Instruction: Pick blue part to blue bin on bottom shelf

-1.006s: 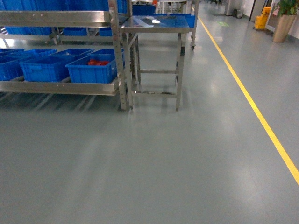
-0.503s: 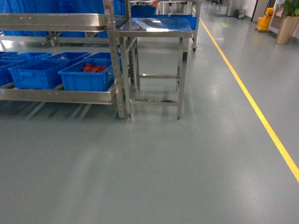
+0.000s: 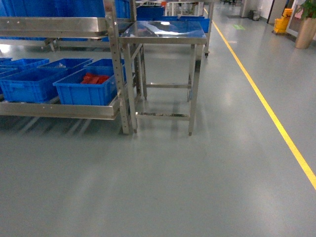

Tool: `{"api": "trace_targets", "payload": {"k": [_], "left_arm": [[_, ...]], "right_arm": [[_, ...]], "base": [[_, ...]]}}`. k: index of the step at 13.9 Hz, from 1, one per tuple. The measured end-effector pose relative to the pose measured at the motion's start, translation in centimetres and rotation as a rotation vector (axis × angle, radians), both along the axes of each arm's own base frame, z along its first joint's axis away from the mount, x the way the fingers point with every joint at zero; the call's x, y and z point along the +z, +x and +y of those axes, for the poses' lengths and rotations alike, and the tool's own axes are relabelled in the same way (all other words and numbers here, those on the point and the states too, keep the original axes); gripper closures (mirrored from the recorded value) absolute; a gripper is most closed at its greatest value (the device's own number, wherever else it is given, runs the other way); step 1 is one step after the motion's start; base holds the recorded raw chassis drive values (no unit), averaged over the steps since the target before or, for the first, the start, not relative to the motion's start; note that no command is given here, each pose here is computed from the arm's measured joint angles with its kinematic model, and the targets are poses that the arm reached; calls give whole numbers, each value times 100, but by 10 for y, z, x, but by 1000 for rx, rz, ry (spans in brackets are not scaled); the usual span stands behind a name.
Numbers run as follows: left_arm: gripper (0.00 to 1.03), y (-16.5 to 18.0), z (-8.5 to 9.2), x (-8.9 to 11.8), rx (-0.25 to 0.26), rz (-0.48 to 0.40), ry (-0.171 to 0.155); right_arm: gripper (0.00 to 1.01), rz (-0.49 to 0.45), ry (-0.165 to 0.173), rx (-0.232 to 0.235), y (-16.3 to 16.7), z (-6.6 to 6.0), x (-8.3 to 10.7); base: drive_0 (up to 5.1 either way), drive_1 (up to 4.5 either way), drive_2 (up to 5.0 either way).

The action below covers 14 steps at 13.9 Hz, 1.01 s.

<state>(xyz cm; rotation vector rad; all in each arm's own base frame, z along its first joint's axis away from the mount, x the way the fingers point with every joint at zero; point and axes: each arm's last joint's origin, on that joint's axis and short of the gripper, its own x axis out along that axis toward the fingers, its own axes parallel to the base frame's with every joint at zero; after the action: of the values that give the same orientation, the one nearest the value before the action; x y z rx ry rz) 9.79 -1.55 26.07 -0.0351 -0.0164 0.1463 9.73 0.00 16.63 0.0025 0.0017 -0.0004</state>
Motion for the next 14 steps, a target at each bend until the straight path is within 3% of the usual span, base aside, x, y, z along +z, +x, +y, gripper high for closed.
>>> {"api": "trace_targets", "payload": {"k": [14], "left_arm": [[60,0,0,0,2,3,1]], "right_arm": [[3,-4,0,0,0,0,0]], "base": [[8,425,-408]]}}
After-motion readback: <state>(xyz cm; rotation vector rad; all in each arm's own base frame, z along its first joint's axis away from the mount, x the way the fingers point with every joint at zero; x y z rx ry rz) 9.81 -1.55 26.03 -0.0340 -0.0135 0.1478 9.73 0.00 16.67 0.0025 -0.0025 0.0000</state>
